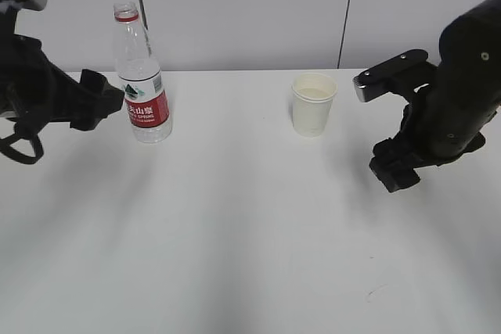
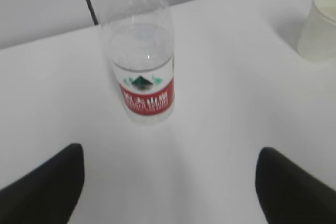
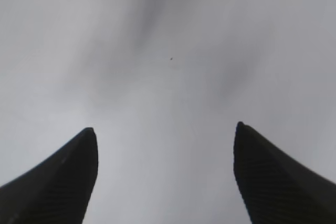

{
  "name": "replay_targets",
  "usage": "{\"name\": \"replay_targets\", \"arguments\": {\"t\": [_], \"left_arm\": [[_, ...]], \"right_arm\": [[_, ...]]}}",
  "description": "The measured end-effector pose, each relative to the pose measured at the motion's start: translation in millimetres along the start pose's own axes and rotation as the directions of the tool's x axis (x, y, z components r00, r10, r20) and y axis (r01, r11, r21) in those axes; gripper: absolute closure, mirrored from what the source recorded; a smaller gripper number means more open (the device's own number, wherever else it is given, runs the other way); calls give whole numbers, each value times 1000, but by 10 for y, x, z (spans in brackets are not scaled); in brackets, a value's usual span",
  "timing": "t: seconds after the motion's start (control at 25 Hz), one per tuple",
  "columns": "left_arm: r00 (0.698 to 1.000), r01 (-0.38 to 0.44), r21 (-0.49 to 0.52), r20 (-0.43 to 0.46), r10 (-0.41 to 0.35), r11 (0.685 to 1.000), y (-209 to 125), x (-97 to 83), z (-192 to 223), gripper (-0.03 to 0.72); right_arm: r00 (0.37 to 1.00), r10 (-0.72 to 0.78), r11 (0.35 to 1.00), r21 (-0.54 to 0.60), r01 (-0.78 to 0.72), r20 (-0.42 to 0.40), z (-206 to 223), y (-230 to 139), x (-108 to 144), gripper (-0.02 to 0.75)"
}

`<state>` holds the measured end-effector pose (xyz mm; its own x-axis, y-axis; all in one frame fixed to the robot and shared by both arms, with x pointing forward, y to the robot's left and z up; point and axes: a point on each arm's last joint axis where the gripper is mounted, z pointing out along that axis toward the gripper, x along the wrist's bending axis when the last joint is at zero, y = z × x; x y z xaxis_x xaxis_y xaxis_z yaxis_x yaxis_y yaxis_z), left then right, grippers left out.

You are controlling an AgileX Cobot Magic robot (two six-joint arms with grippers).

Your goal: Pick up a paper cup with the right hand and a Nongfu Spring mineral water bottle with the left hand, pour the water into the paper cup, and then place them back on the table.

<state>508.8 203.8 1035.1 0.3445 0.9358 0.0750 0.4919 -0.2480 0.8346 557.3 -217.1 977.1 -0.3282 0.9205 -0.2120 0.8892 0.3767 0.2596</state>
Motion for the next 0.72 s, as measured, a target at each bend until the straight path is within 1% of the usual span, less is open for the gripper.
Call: {"name": "replay_targets", "arguments": {"t": [0.12,0.2,0.32,0.4,0.48,0.56,0.6,0.72], "left_arm": [[999,31,84,-17,-30,996,-12,-110,-289,96],[998,69,133,-11,-68,989,-33,-182,-489,96],[992,122,227,0,-126,966,-107,-250,-770,96],[989,134,282,24,-147,950,-158,-283,-939,96],[988,117,342,52,-143,933,-220,-300,-1088,97],[991,81,395,67,-117,915,-287,-280,-1246,106],[993,52,418,72,-90,907,-320,-263,-1316,111],[996,-13,432,88,-28,902,-389,-196,-1558,114]], "right_arm": [[998,-28,996,77,33,-53,-91,2,22,144],[992,-57,992,108,69,-116,-155,-29,64,144],[975,-75,993,73,92,-209,-347,-57,118,144],[964,-78,996,23,87,-254,-510,-70,136,145],[958,-89,996,-26,85,-274,-689,-100,131,145],[956,-98,994,-77,79,-277,-899,-157,106,145],[955,-102,992,-102,76,-278,-1010,-194,93,145],[949,-125,981,-179,75,-288,-1287,-377,82,145]]}}
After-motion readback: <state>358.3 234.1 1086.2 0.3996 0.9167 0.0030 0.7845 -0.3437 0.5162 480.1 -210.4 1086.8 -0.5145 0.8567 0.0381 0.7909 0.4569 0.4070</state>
